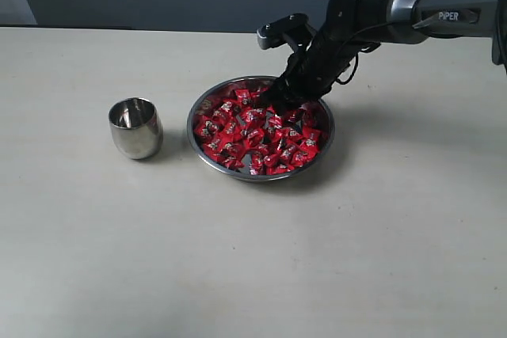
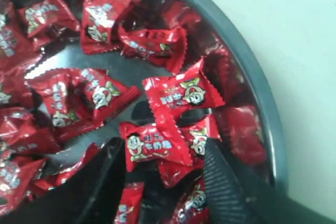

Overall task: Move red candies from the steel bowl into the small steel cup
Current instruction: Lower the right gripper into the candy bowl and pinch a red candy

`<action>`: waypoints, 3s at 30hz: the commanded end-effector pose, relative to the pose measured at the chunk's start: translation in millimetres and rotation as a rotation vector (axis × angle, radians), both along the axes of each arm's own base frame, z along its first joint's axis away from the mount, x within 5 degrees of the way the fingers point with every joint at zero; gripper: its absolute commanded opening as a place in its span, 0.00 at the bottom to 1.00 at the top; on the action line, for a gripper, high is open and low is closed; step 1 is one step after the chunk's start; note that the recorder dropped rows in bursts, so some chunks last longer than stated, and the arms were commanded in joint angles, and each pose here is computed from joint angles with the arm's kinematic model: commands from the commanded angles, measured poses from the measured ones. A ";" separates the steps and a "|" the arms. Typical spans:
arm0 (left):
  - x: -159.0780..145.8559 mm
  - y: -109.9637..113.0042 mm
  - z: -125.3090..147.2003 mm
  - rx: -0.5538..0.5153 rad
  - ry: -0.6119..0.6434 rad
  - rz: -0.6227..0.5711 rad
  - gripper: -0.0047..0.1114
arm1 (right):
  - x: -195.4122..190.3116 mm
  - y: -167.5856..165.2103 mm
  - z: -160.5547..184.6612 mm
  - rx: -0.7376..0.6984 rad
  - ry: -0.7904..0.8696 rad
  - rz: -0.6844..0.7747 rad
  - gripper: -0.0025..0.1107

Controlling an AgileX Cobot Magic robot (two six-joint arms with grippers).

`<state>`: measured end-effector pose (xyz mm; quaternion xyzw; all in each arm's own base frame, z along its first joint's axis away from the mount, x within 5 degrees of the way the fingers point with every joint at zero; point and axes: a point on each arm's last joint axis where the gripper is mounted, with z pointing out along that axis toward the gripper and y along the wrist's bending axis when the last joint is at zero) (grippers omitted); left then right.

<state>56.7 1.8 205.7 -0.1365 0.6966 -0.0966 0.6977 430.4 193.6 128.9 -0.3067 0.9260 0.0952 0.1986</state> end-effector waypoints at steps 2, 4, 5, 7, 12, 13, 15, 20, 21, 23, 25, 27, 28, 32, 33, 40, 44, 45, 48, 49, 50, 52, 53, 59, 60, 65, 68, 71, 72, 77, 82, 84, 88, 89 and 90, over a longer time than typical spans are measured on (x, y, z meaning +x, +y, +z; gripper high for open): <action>-0.2 0.1 -0.7 -0.010 -0.005 0.002 0.04 | 3.7 -1.8 2.3 -0.012 -0.037 -0.012 0.43; -0.2 0.1 -0.7 -0.010 -0.005 0.002 0.04 | 4.5 -1.6 2.3 -0.009 -0.044 -0.016 0.43; -0.2 0.1 -0.7 -0.010 -0.005 0.002 0.04 | 4.5 -1.6 0.1 -0.010 -0.039 -0.017 0.43; -0.2 0.1 -0.7 -0.010 -0.005 0.002 0.04 | 4.1 -1.7 -4.4 -0.012 -0.023 -0.026 0.43; -0.2 0.1 -0.7 -0.010 -0.005 0.002 0.04 | 3.4 -0.9 -15.8 -0.007 0.011 -0.036 0.43; -0.2 0.1 -0.7 -0.010 -0.005 0.002 0.04 | 3.5 -0.6 -15.6 -0.002 0.011 -0.041 0.43; -0.2 0.1 -0.7 -0.010 -0.005 0.002 0.04 | 3.7 -0.4 -15.5 0.001 0.010 -0.043 0.40; -0.2 0.1 -0.7 -0.010 -0.005 0.002 0.04 | 3.7 -0.3 -15.5 0.002 0.010 -0.044 0.20; -0.2 0.1 -0.7 -0.010 -0.005 0.002 0.04 | 3.7 -0.4 -15.5 0.002 0.010 -0.044 0.17; -0.2 0.1 -0.7 -0.010 -0.005 0.002 0.04 | 3.5 -0.4 -13.9 0.003 0.009 -0.043 0.11; -0.2 0.1 -0.7 -0.010 -0.005 0.002 0.04 | 2.9 -0.3 -13.1 0.004 0.014 -0.043 0.08; -0.2 0.1 -0.7 -0.010 -0.005 0.002 0.04 | 1.9 -0.5 -11.4 0.002 0.022 -0.040 0.07; -0.2 0.1 -0.7 -0.010 -0.005 0.002 0.04 | 1.5 -0.6 -9.5 0.002 0.023 -0.039 0.07; -0.2 0.1 -0.7 -0.010 -0.005 0.002 0.04 | 0.9 -0.8 1.2 0.008 0.007 -0.037 0.07; -0.2 0.1 -0.7 -0.010 -0.005 0.002 0.04 | 0.9 -0.8 4.4 0.011 0.000 -0.037 0.07; -0.2 0.1 -0.7 -0.010 -0.005 0.002 0.04 | -0.8 -1.7 32.3 0.030 -0.051 -0.033 0.02; -0.2 0.1 -0.7 -0.010 -0.005 0.002 0.04 | -8.1 -3.8 32.5 -0.003 0.020 -0.007 0.02; -0.2 0.1 -0.7 -0.010 -0.005 0.002 0.04 | -10.3 -5.3 31.4 -0.026 0.041 0.008 0.02; -0.2 0.1 -0.7 -0.010 -0.005 0.002 0.04 | -12.9 -10.7 29.2 -0.100 0.061 0.046 0.05; -0.2 0.1 -0.7 -0.010 -0.005 0.002 0.04 | -13.0 -11.9 29.0 -0.116 0.060 0.053 0.10; -0.2 0.1 -0.7 -0.010 -0.005 0.002 0.04 | -13.3 -12.7 28.7 -0.127 0.062 0.058 0.15; -0.2 0.1 -0.7 -0.010 -0.005 0.002 0.04 | -13.7 -13.3 28.5 -0.134 0.066 0.061 0.28; -0.2 0.1 -0.7 -0.010 -0.005 0.002 0.04 | -13.9 -13.3 28.4 -0.135 0.069 0.062 0.35; -0.2 0.1 -0.7 -0.010 -0.005 0.002 0.04 | -13.7 -14.1 27.4 -0.147 0.068 0.067 0.41; -0.2 0.1 -0.7 -0.010 -0.005 0.002 0.04 | -13.5 -14.0 26.5 -0.147 0.068 0.067 0.40; -0.2 0.1 -0.7 -0.010 -0.005 0.002 0.04 | -8.2 -12.3 17.2 -0.135 0.040 0.051 0.39; -0.2 0.1 -0.7 -0.010 -0.005 0.002 0.04 | -5.0 -11.2 13.0 -0.120 0.022 0.023 0.39; -0.2 0.1 -0.7 -0.010 -0.005 0.002 0.04 | -4.4 -11.0 6.2 -0.123 0.033 0.018 0.39; -0.2 0.1 -0.7 -0.010 -0.005 0.002 0.04 | -4.2 -11.1 2.0 -0.128 0.040 0.019 0.39; -0.2 0.1 -0.7 -0.010 -0.005 0.002 0.04 | -1.9 -10.4 -6.1 -0.127 0.032 0.016 0.39; -0.2 0.1 -0.7 -0.010 -0.005 0.002 0.04 | 0.1 -9.7 -6.4 -0.118 0.012 0.009 0.36; -0.2 0.1 -0.7 -0.010 -0.005 0.002 0.04 | 0.1 -9.7 -6.4 -0.118 0.012 0.008 0.31; -0.2 0.1 -0.7 -0.010 -0.005 0.002 0.04 | 0.0 -9.8 -6.4 -0.117 0.015 0.006 0.19; -0.2 0.1 -0.7 -0.010 -0.005 0.002 0.04 | -0.4 -9.9 -6.6 -0.119 0.019 0.006 0.16; -0.2 0.1 -0.7 -0.010 -0.005 0.002 0.04 | -0.8 -10.0 -6.7 -0.120 0.023 0.007 0.14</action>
